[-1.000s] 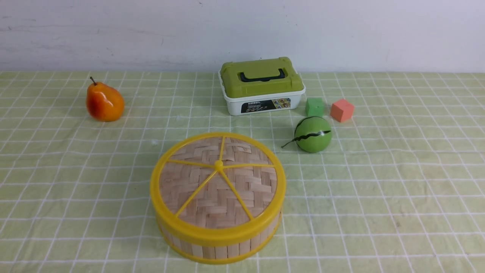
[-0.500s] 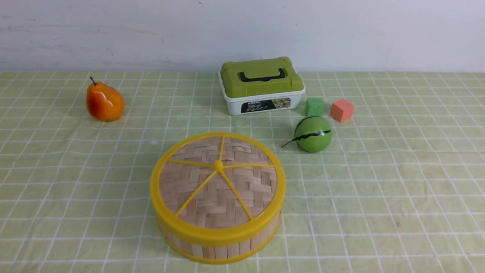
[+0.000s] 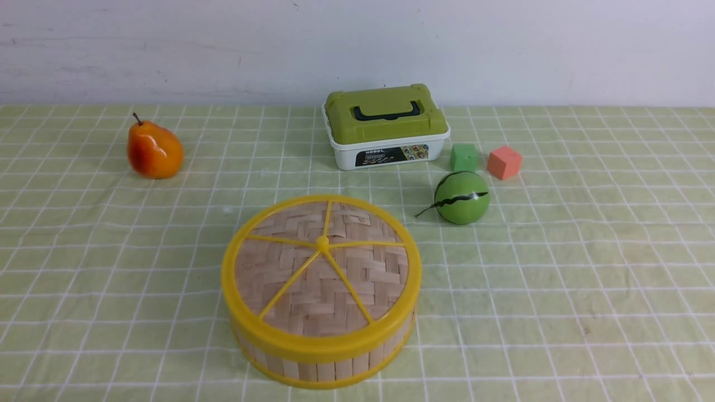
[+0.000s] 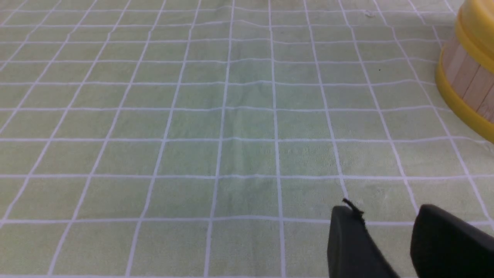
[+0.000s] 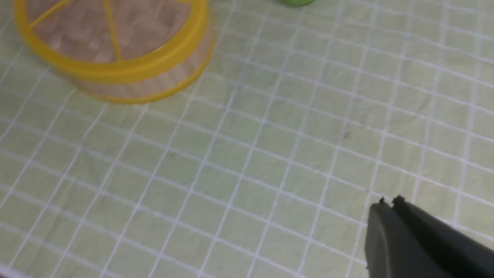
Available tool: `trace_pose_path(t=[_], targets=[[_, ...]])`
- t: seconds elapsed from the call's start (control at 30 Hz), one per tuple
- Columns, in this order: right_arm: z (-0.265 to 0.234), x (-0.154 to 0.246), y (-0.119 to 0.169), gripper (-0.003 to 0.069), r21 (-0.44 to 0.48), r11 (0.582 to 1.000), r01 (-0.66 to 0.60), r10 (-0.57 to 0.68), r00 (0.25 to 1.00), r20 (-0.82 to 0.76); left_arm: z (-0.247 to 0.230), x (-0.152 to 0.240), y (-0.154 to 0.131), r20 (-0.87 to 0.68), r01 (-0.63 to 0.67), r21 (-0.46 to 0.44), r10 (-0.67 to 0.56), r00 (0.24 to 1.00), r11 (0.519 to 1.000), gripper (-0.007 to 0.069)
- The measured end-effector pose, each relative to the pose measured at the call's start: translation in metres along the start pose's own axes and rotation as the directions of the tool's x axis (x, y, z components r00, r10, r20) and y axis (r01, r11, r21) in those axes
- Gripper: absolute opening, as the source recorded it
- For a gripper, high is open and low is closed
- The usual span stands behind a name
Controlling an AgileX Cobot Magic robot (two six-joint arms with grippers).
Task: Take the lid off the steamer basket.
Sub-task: Use the right arm to lift the lid of the steamer
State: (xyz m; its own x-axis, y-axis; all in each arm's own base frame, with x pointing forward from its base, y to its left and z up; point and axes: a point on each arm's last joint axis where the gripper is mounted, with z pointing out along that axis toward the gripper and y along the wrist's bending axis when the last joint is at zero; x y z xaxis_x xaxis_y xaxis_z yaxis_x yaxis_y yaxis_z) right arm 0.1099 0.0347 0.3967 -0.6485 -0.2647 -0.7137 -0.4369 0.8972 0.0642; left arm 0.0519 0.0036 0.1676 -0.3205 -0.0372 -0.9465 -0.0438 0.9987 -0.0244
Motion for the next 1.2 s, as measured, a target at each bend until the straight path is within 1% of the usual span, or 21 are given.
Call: trace_pose_path(t=[0.03, 0.07, 0.1, 0.13, 0.2, 0.3, 0.33, 0.37, 0.4, 0.43, 0.6, 0.67, 0.77, 0.9, 0.93, 0.97, 1.0, 1.07, 1.2], targets=[[-0.001, -0.003, 0.002, -0.0022, -0.017, 1.000, 0.013, -0.013, 1.000, -0.003, 0.000, 0.000, 0.000, 0.000, 0.000, 0.000, 0.000, 1.000, 1.000, 0.0239], [0.010, -0.021, 0.004, -0.0022, -0.083, 0.994, 0.066, -0.069, 0.997, -0.045, 0.000, 0.000, 0.000, 0.000, 0.000, 0.000, 0.000, 1.000, 1.000, 0.0239], [0.011, -0.023, 0.004, -0.0022, -0.090, 0.993, 0.072, -0.077, 0.996, -0.048, 0.000, 0.000, 0.000, 0.000, 0.000, 0.000, 0.000, 1.000, 1.000, 0.0239], [0.018, -0.038, 0.009, -0.0020, -0.136, 0.983, 0.121, -0.130, 0.990, -0.059, 0.000, 0.000, 0.000, 0.000, 0.000, 0.000, 0.000, 1.000, 1.000, 0.0239], [0.032, -0.056, 0.015, -0.0013, -0.176, 0.970, 0.166, -0.183, 0.979, -0.086, 0.000, 0.000, 0.000, 0.000, 0.000, 0.000, 0.000, 1.000, 1.000, 0.0239], [0.055, -0.076, 0.027, -0.0005, -0.212, 0.958, 0.196, -0.227, 0.965, -0.135, 0.000, 0.000, 0.000, 0.000, 0.000, 0.000, 0.000, 1.000, 1.000, 0.0239], [0.071, -0.085, 0.035, 0.0000, -0.224, 0.952, 0.207, -0.247, 0.954, -0.170, 0.000, 0.000, 0.000, 0.000, 0.000, 0.000, 0.000, 1.000, 1.000, 0.0239], [0.073, -0.086, 0.035, 0.0000, -0.221, 0.952, 0.213, -0.253, 0.951, -0.175, 0.000, 0.000, 0.000, 0.000, 0.000, 0.000, 0.000, 1.000, 1.000, 0.0239], [0.090, -0.095, 0.048, 0.0004, -0.235, 0.942, 0.240, -0.289, 0.935, -0.204, 0.000, 0.000, 0.000, 0.000, 0.000, 0.000, 0.000, 1.000, 1.000, 0.0239], [0.091, -0.097, 0.051, 0.0005, -0.237, 0.938, 0.253, -0.302, 0.932, -0.202, 0.000, 0.000, 0.000, 0.000, 0.000, 0.000, 0.000, 1.000, 1.000, 0.0239], [0.147, -0.125, 0.090, 0.0034, -0.248, 0.907, 0.339, -0.399, 0.880, -0.257, 0.000, 0.000, 0.000, 0.000, 0.000, 0.000, 0.000, 1.000, 1.000, 0.0239], [0.165, -0.136, 0.098, 0.0069, -0.251, 0.905, 0.343, -0.405, 0.877, -0.259, 0.000, 0.000, 0.000, 0.000, 0.000, 0.000, 0.000, 1.000, 1.000, 0.0239], [0.200, -0.148, 0.107, 0.0160, -0.263, 0.907, 0.330, -0.397, 0.878, -0.268, 0.000, 0.000, 0.000, 0.000, 0.000, 0.000, 0.000, 1.000, 1.000, 0.0239], [0.247, -0.163, 0.118, 0.0340, -0.252, 0.928, 0.274, -0.332, 0.914, -0.231, 0.000, 0.000, 0.000, 0.000, 0.000, 0.000, 0.000, 1.000, 1.000, 0.0239], [0.255, -0.165, 0.120, 0.0377, -0.249, 0.933, 0.261, -0.318, 0.921, -0.225, 0.000, 0.000, 0.000, 0.000, 0.000, 0.000, 0.000, 1.000, 1.000, 0.0239], [0.260, -0.167, 0.121, 0.0396, -0.246, 0.935, 0.256, -0.310, 0.926, -0.214, 0.000, 0.000, 0.000, 0.000, 0.000, 0.000, 0.000, 1.000, 1.000, 0.0239], [0.276, -0.167, 0.124, 0.0433, -0.243, 0.939, 0.244, -0.297, 0.931, -0.214, 0.000, 0.000, 0.000, 0.000, 0.000, 0.000, 0.000, 1.000, 1.000, 0.0239], [0.294, -0.165, 0.127, 0.0461, -0.240, 0.943, 0.233, -0.286, 0.934, -0.216, 0.000, 0.000, 0.000, 0.000, 0.000, 0.000, 0.000, 1.000, 1.000, 0.0239], [0.324, -0.155, 0.129, 0.0465, -0.239, 0.946, 0.220, -0.279, 0.928, -0.249, 0.000, 0.000, 0.000, 0.000, 0.000, 0.000, 0.000, 1.000, 1.000, 0.0239]])
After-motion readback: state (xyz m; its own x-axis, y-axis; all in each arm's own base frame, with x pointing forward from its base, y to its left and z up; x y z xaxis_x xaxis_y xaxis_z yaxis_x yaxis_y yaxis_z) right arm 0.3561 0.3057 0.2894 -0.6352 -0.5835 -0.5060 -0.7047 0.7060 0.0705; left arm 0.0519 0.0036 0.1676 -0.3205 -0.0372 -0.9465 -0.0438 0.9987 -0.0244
